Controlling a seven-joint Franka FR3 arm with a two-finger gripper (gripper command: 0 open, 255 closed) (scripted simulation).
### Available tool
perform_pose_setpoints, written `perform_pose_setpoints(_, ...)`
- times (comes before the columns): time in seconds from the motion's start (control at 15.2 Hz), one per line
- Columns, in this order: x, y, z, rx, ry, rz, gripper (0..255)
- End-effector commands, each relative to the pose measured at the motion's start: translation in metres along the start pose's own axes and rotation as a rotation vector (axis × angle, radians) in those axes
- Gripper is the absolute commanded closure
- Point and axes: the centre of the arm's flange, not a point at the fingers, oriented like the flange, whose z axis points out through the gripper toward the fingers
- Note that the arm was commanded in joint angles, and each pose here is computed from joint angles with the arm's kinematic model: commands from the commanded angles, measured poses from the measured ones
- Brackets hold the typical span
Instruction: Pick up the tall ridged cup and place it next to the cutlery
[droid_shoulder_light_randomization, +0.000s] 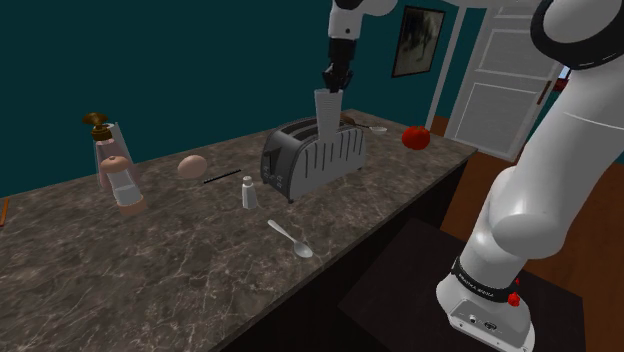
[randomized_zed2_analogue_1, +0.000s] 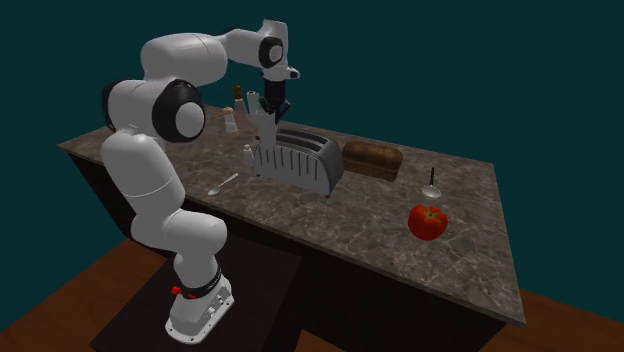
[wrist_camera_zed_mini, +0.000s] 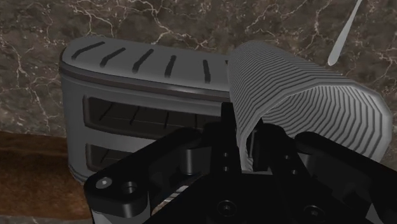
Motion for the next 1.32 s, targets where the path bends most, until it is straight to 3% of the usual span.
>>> perform_pose_setpoints(0.0, 0.004, -0.029, 0.002, 0.000, 0.000, 0.001, 255)
perform_pose_setpoints(1.25, 0.038, -0.276, 0.024, 0.000, 0.000, 0.001, 255)
